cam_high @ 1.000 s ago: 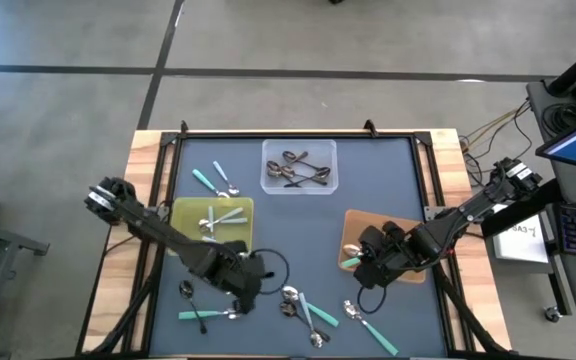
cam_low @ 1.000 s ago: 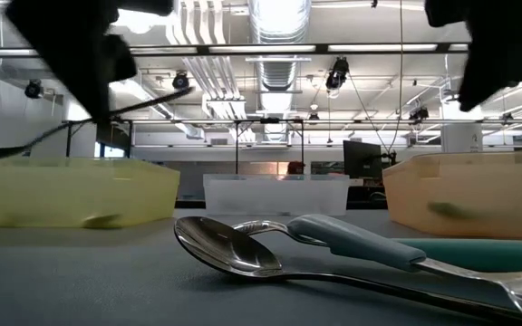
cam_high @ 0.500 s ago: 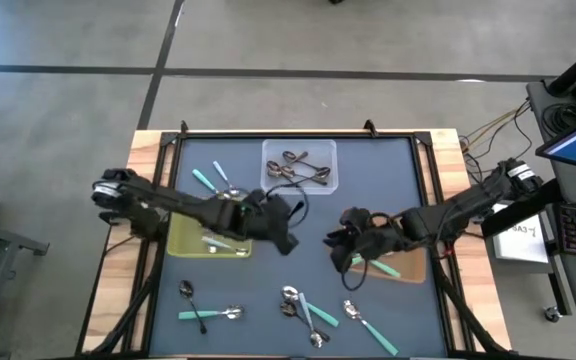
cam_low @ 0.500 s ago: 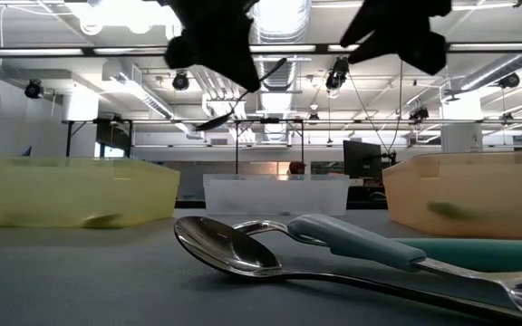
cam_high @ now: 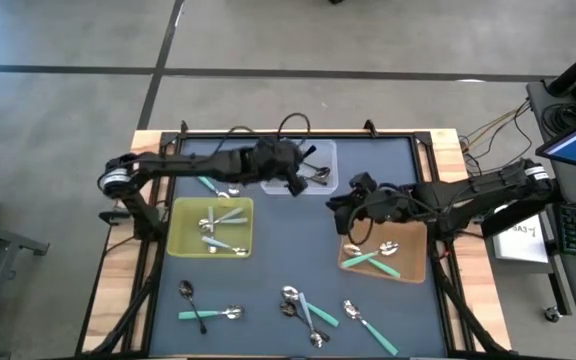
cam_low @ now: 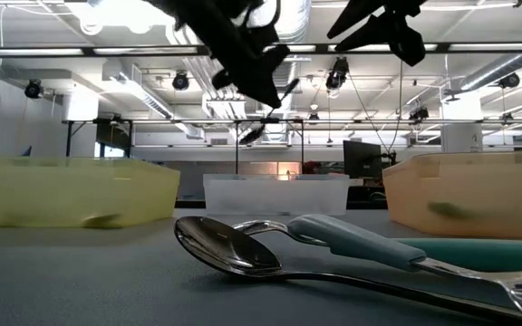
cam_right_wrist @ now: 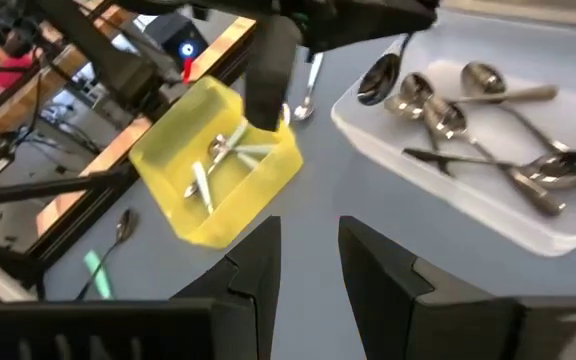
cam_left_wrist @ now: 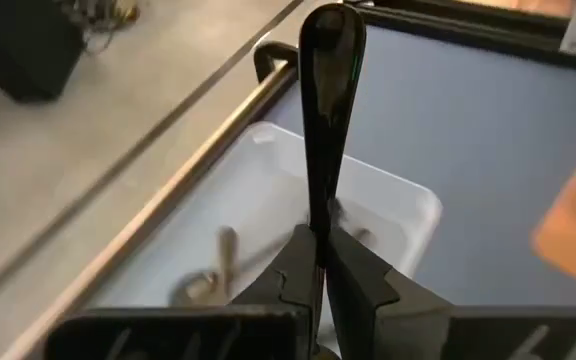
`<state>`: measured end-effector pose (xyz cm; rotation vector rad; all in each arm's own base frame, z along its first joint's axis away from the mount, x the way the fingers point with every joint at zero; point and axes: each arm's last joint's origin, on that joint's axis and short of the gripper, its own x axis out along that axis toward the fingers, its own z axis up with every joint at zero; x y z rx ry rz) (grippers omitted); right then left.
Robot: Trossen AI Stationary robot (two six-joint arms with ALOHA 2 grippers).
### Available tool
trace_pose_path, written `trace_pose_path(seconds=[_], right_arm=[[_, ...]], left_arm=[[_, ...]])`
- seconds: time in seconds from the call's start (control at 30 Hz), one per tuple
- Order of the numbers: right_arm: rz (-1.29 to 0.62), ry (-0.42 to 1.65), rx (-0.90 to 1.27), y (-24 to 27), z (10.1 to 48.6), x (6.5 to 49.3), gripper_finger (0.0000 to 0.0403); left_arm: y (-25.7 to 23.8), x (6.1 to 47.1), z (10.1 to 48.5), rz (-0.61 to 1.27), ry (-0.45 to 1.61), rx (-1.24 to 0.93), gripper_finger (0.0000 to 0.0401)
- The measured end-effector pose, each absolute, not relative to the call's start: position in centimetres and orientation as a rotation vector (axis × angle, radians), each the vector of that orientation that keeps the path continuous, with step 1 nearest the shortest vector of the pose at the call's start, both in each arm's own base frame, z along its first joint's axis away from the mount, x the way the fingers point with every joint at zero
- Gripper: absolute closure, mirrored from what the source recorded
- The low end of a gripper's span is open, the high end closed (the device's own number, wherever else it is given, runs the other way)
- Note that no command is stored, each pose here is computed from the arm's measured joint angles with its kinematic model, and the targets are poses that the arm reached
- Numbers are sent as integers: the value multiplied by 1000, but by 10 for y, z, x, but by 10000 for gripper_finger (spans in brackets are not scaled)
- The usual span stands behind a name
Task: Sort silverware by color (type)
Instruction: Put the black spoon into the transparent bin
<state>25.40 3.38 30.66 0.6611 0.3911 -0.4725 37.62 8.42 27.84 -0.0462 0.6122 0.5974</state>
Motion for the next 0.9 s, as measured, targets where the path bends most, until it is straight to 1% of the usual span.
trace_pose_path(seconds=[0.1,0.23,0.3,0.43,0.53,0.63,0.77,0.83,0.9], right_arm=[[-497,384,645,26,307,254,307],[-530,387,621,16,306,256,307],[-550,390,621,11,305,257,307],[-570,400,581,4,303,258,307],[-585,404,570,-1,303,258,307],[-602,422,568,-3,301,256,307],[-607,435,567,-3,300,256,307],[-608,439,569,-3,299,255,307],[-606,446,568,-3,299,255,307]], left_arm=[[107,379,268,550,657,41,401],[131,382,242,526,763,115,401],[139,384,233,519,801,131,401],[143,390,229,510,832,131,395],[143,392,232,497,886,129,375],[145,395,240,496,903,128,349],[147,398,240,490,956,120,312],[145,396,244,488,998,78,297],[141,393,250,442,1020,6,288]])
